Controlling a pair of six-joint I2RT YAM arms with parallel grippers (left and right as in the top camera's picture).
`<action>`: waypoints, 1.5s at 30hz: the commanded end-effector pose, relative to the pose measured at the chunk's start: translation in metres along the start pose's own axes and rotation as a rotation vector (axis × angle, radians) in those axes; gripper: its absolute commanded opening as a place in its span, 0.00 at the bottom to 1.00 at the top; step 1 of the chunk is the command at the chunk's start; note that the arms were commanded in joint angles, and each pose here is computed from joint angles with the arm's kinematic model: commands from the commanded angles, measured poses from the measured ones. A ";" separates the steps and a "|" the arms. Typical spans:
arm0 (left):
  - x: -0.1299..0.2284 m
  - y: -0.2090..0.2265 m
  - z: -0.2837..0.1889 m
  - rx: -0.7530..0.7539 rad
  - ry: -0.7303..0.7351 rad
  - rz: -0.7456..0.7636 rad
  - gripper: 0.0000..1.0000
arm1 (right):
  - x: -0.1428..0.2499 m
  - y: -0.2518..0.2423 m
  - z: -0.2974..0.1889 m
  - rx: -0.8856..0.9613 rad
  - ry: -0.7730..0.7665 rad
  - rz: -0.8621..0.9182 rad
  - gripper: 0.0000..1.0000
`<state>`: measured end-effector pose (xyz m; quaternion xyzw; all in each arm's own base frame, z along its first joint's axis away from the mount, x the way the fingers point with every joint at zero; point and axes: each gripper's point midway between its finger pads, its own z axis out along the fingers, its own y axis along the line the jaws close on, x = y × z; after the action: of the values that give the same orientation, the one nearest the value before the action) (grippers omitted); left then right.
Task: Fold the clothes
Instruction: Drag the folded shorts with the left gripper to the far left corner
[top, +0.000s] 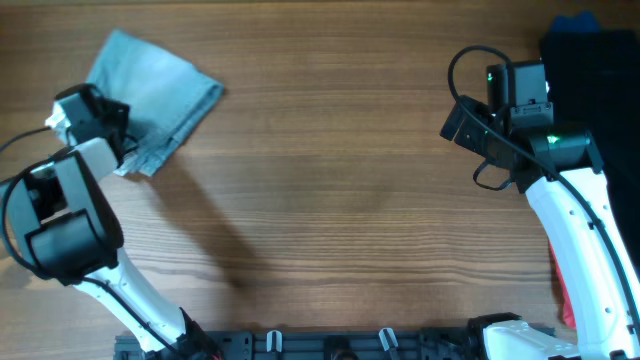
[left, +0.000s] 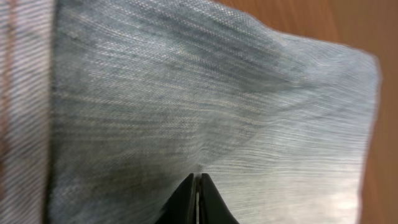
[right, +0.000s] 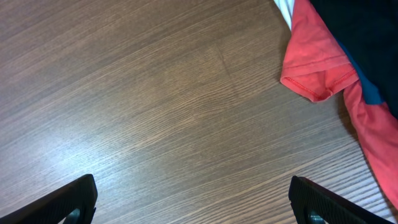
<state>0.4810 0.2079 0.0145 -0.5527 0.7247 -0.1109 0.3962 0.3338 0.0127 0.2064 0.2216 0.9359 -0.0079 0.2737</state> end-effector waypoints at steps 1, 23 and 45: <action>-0.024 -0.006 -0.004 0.055 -0.010 -0.104 0.04 | -0.001 -0.001 0.002 0.011 0.002 -0.004 1.00; -0.043 0.099 -0.180 -0.471 0.216 -0.133 0.04 | -0.001 -0.001 0.002 0.011 0.002 -0.004 1.00; 0.074 0.070 -0.055 -0.389 0.414 -0.098 0.04 | -0.001 -0.001 0.002 0.011 0.002 -0.004 1.00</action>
<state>0.3826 0.1741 -0.0023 -0.6167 0.7695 -0.0822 0.1442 0.3339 0.0127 0.2056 0.2216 0.9363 -0.0084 0.2723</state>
